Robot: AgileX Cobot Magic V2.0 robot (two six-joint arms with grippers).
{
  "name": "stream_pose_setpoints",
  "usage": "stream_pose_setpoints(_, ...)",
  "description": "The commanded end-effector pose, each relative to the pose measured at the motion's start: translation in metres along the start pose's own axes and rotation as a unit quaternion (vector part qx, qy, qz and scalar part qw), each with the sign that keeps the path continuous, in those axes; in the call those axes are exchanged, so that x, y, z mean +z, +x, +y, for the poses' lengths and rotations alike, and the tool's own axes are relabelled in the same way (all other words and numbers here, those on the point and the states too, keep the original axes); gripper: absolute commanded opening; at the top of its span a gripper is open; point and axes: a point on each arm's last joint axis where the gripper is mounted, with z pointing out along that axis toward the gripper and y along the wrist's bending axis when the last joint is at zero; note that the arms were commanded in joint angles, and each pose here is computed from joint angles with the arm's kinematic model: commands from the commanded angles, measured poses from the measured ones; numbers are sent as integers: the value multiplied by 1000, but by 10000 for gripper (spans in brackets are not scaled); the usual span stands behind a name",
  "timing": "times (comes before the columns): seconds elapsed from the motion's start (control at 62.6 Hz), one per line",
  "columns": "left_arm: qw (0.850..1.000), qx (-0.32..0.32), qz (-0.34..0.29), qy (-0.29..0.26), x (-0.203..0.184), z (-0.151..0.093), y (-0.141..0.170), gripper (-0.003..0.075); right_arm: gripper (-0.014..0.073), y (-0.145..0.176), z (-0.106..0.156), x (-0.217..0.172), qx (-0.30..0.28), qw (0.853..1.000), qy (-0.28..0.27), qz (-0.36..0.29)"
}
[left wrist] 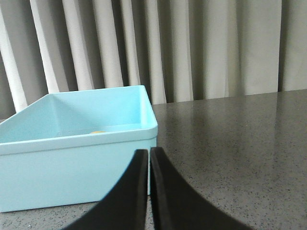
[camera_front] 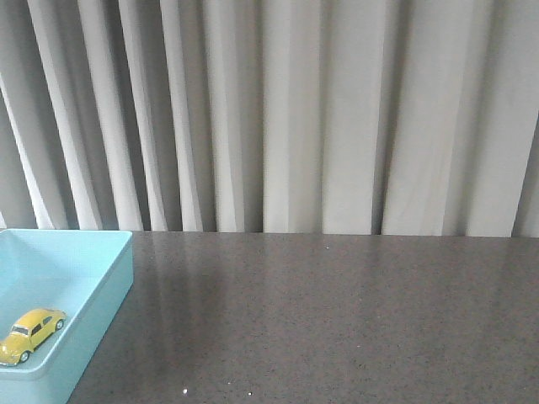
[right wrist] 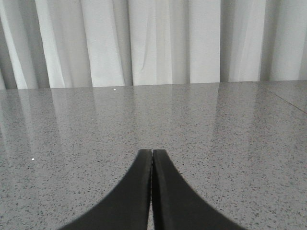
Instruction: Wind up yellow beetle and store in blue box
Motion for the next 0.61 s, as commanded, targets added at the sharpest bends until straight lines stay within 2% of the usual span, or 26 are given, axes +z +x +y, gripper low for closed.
stream_pose_setpoints(0.0, 999, -8, -48, -2, -2, 0, -10, -6, -7, -7, 0, -1, -15, 999, 1, -44)
stream_pose_setpoints(0.591, 999, -8, -48, -2, -2, 0, -10, -6, -7, -7, 0, -1, -27, 999, 1, -47)
